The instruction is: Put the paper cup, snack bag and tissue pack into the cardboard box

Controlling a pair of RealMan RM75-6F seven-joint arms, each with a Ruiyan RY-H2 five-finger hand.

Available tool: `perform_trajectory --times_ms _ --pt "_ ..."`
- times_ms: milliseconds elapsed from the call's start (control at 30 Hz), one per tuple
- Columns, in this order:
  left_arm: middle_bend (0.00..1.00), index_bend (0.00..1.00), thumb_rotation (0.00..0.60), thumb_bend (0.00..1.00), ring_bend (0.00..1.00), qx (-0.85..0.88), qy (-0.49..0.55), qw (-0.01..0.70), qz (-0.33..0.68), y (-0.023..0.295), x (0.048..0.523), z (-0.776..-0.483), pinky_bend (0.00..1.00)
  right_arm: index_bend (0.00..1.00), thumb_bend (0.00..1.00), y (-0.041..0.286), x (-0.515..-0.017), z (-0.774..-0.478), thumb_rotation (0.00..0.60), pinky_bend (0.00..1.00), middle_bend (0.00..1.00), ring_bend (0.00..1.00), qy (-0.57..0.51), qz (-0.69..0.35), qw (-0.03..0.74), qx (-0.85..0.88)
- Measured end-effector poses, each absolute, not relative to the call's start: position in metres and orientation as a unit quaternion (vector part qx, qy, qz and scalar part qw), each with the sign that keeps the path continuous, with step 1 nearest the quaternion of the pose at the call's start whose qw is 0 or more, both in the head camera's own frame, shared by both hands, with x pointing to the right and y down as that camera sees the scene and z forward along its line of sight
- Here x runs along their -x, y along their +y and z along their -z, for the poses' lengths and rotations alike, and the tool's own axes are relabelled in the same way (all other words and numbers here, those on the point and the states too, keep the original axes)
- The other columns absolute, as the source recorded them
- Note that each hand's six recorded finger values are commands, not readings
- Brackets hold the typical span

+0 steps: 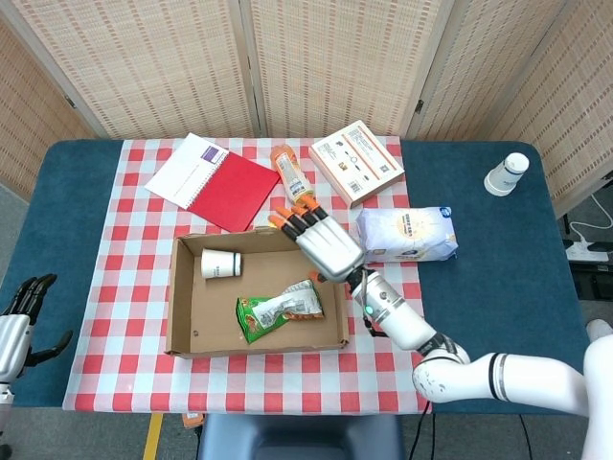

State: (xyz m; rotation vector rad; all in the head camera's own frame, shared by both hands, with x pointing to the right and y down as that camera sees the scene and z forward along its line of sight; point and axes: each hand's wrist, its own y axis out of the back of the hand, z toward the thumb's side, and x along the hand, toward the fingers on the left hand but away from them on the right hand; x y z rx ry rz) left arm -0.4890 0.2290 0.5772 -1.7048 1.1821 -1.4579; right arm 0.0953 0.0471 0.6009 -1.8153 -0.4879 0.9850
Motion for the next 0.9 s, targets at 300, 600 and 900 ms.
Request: perform_trajectory --times_ms 300,600,900 --pt "0.04 0.06 0.6 0.3 0.0 0.642 0.444 0.3 0.549 0.23 0.487 -0.577 0.28 0.0 0.0 0.023 -0.217 -0.603 0.6 0.0 0.0 0.0 -0.194 -0.562 0.461 0.659" --pt "0.04 0.06 0.6 0.3 0.0 0.641 0.441 0.301 0.551 0.23 0.487 -0.579 0.28 0.0 0.0 0.019 -0.277 -0.627 0.6 0.0 0.0 0.0 -0.218 -0.595 0.422 0.649" --pt "0.04 0.06 0.6 0.3 0.0 0.638 0.441 0.3 0.555 0.229 0.489 -0.581 0.28 0.0 0.0 0.019 -0.293 -0.66 0.6 0.0 0.0 0.0 -0.21 -0.602 0.404 0.656"
